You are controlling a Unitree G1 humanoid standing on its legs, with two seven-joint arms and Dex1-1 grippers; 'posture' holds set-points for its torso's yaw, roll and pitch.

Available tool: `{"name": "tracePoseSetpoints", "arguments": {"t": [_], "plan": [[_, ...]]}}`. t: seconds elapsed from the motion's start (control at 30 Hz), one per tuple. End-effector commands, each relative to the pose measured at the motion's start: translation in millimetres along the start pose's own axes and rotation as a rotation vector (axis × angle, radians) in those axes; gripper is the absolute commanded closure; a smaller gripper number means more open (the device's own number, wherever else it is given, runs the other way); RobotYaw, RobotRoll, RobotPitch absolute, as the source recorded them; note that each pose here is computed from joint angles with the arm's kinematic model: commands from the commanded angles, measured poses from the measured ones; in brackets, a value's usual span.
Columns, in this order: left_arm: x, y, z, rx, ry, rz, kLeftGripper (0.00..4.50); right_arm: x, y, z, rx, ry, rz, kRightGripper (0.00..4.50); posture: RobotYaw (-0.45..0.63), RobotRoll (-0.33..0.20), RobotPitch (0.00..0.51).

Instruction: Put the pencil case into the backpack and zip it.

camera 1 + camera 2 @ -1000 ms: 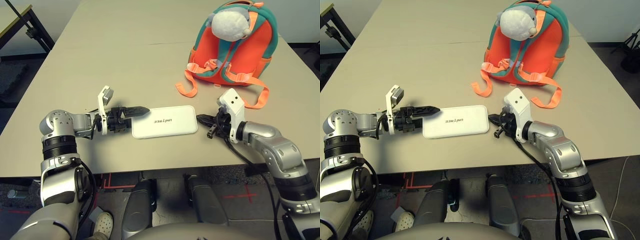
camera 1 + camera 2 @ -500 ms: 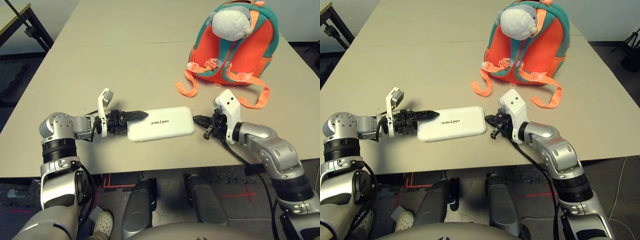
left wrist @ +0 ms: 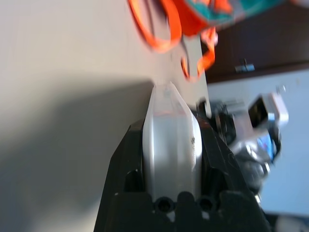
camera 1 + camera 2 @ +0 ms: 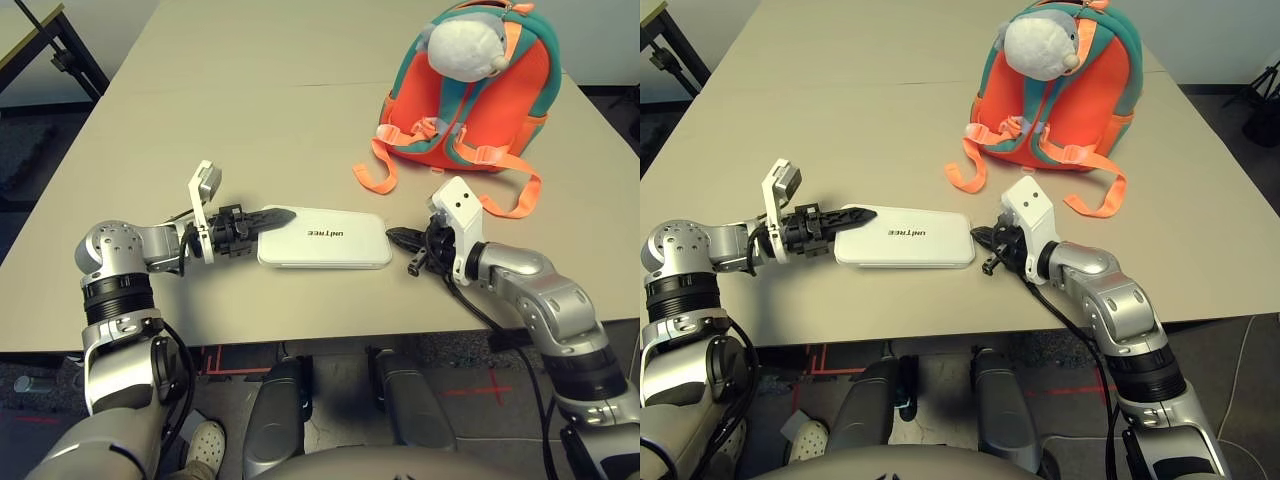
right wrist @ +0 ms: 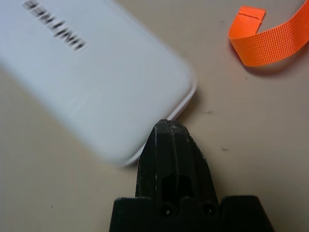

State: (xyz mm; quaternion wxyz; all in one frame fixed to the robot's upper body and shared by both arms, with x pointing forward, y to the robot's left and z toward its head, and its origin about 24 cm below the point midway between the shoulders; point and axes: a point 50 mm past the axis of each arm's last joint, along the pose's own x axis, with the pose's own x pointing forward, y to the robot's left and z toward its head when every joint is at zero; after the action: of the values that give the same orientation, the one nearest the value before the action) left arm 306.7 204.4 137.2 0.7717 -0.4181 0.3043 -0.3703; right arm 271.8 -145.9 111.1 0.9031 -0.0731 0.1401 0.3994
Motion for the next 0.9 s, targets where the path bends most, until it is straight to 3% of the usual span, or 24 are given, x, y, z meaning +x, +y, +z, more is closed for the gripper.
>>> {"name": "tracePoseSetpoints", "arguments": {"t": [0.03, 0.17, 0.27, 0.4, 0.6, 0.73, 0.9], "plan": [[-4.8, -12.9, 24.6, 0.077, -0.164, -0.017, 3.23, 1.1, 0.3, -8.7, 0.013, 0.035, 0.002, 4.5, -0.16, 0.0, 0.189], [-6.5, -23.8, 42.4, 0.121, -0.28, -0.036, 3.23, -1.9, -6.2, -9.8, 0.01, 0.042, -0.034, 4.5, -0.16, 0.0, 0.19], [-8.5, -33.4, 53.4, 0.152, -0.346, -0.053, 3.23, -6.7, -12.3, -10.3, 0.009, 0.043, -0.065, 3.85, -0.16, 0.0, 0.191], [-12.0, -43.6, 68.1, 0.206, -0.441, -0.045, 3.23, -23.4, -28.8, -7.7, 0.045, 0.022, -0.144, 2.33, -0.16, 0.0, 0.193], [-15.4, -42.5, 77.5, 0.249, -0.514, 0.005, 3.23, -50.7, -48.5, -4.2, 0.148, -0.063, -0.247, 0.03, -0.16, 0.0, 0.194], [-16.7, -33.8, 82.8, 0.287, -0.568, 0.086, 3.23, -75.2, -68.6, 19.7, 0.299, -0.263, -0.352, 0.0, -0.17, 0.0, 0.194], [-15.9, -27.3, 88.1, 0.317, -0.62, 0.148, 3.23, -77.6, -77.1, 48.1, 0.373, -0.427, -0.403, 0.0, -0.19, 0.0, 0.191]]}}
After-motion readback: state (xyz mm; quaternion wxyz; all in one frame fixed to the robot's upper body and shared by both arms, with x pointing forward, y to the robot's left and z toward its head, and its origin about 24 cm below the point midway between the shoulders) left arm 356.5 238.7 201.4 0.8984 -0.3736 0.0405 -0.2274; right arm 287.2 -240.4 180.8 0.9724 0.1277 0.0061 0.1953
